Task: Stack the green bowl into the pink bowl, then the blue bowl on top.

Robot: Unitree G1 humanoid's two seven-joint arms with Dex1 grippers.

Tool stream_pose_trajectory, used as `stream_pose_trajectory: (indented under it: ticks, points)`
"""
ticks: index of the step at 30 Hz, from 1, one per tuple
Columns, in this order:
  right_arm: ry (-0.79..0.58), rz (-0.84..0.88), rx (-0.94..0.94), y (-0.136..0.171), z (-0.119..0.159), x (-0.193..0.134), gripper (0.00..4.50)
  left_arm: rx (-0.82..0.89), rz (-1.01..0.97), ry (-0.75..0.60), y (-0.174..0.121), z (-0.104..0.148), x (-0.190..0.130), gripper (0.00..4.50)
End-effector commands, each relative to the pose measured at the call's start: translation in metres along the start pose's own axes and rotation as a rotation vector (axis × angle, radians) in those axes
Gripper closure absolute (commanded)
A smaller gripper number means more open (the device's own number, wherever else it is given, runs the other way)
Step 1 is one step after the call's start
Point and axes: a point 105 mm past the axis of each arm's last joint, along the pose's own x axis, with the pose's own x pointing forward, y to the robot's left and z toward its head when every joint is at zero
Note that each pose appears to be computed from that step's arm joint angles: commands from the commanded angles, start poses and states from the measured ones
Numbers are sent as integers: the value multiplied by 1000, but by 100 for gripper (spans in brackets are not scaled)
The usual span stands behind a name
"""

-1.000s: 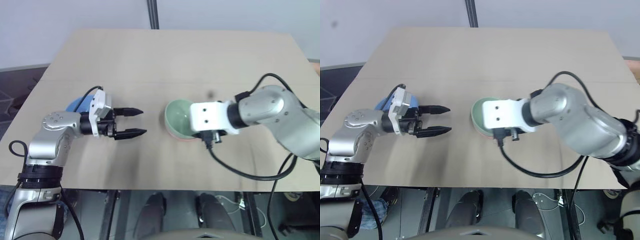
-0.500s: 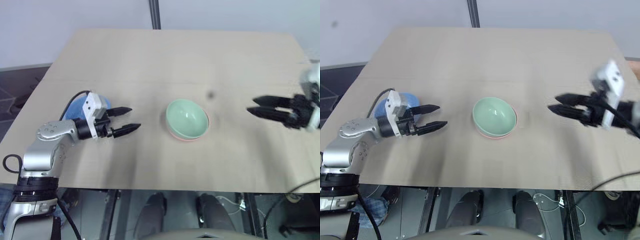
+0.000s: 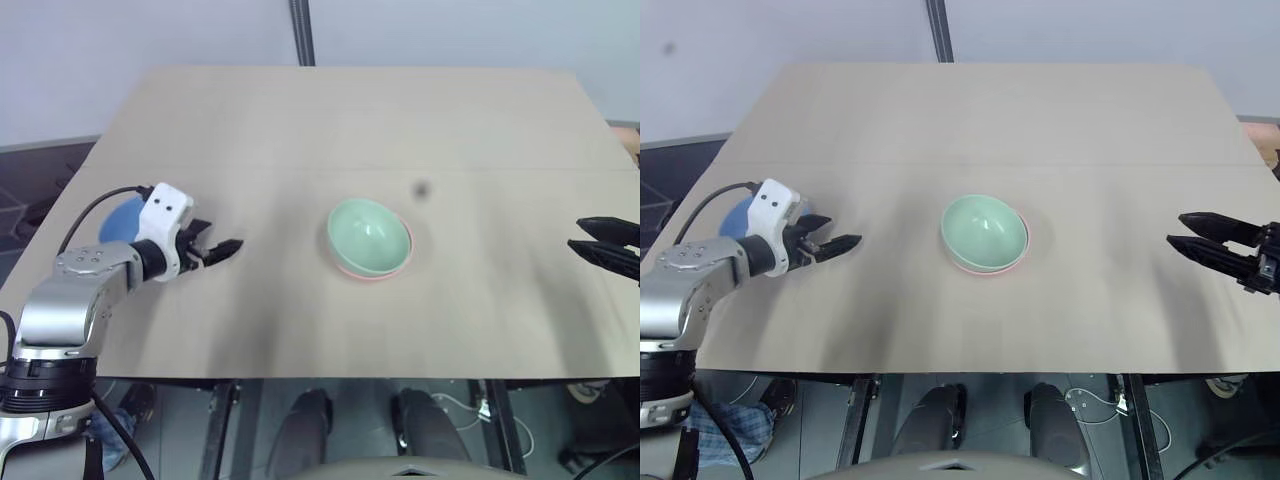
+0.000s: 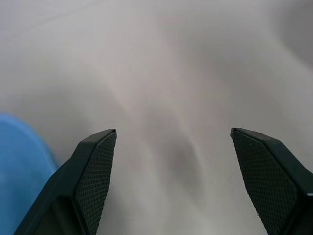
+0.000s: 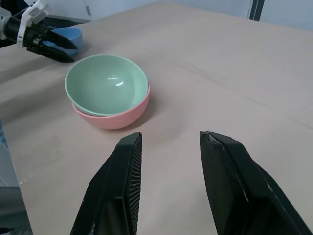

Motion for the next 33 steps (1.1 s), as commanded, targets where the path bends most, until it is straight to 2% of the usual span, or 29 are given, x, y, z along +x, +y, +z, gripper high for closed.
stream_pose_trajectory:
  ticks: [1,3,8,14,17,25,33]
  points:
    - [-5,3,-53,-2,7,0,255,25,27,-132,1,41,-17,53]
    - [-10,5,-54,-3,7,1,255,30,28,-141,2,47,-23,53]
    - [-9,36,-69,-2,6,1,255,68,77,-83,11,43,-38,53]
    - [-93,103,-135,3,22,7,255,59,147,124,26,-4,-64,53]
    - [-145,152,-177,8,34,13,255,54,162,175,30,-16,-68,53]
    - [-174,225,-235,18,46,24,255,77,189,217,40,-25,-63,53]
    - [-190,234,-252,22,49,26,255,214,125,243,37,-26,-43,53]
